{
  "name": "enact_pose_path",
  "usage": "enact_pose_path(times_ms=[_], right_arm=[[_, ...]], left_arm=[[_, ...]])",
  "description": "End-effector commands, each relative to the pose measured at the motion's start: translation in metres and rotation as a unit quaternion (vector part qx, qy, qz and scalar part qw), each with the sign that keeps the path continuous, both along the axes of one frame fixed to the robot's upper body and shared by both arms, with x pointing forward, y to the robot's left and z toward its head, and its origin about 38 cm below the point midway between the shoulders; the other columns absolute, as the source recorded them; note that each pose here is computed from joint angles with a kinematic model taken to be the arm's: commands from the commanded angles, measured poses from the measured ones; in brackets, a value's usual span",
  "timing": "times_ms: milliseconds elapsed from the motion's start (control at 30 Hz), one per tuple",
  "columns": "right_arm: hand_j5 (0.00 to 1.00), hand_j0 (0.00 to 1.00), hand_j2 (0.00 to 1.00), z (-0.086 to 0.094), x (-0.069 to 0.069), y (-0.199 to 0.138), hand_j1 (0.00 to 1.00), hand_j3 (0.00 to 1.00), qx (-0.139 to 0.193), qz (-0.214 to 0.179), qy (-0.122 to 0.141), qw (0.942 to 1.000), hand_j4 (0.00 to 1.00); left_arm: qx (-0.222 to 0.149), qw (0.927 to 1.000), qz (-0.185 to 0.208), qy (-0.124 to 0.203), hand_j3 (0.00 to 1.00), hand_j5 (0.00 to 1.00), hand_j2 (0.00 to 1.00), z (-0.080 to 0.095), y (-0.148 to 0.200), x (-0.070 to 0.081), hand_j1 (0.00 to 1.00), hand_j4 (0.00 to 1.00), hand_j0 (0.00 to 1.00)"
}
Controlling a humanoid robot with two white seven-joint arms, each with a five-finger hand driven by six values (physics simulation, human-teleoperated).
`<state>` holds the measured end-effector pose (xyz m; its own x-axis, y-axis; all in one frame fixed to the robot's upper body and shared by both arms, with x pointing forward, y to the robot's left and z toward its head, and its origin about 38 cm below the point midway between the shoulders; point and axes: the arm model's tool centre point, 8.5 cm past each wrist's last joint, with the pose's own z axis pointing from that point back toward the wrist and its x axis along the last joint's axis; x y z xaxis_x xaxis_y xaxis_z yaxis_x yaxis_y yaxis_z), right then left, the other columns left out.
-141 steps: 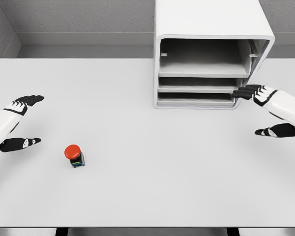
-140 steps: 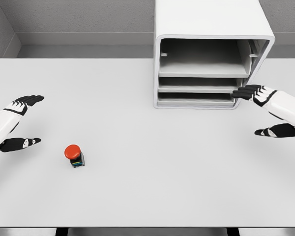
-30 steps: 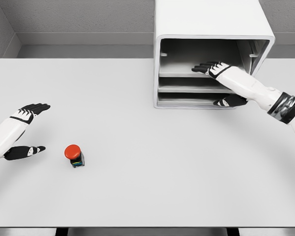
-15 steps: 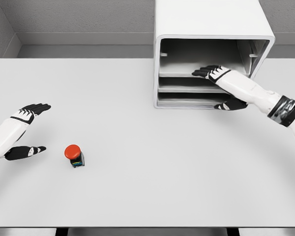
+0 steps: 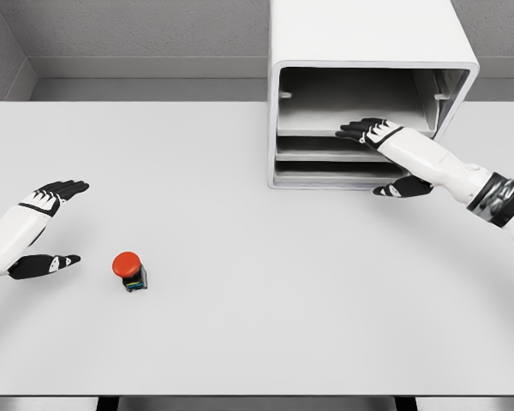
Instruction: Slide open multi-storey tabletop storage cabinets and put open load switch and slide close multi-storey tabletop storage cabinets
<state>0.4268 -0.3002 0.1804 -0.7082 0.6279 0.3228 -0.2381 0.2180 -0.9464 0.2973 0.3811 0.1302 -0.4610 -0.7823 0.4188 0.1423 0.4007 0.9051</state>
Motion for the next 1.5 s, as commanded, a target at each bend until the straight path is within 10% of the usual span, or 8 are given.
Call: enact_pose_path(times_ms=[0, 1467], right_arm=[[1.00, 1.00, 1.00, -0.001, 0.000, -0.005, 1.00, 1.00, -0.016, -0.005, 0.001, 0.9999, 1.00], [1.00, 1.00, 1.00, 0.010, -0.037, -0.029, 1.00, 1.00, -0.044, 0.000, -0.012, 0.9990, 1.00]], left_arm=[[-0.003, 1.0000, 0.001, -0.001, 1.00, 1.00, 1.00, 0.001, 0.001, 0.000, 1.00, 1.00, 1.00], [-0.003, 1.0000, 0.001, -0.002, 1.00, 1.00, 1.00, 0.001, 0.001, 0.000, 1.00, 1.00, 1.00]])
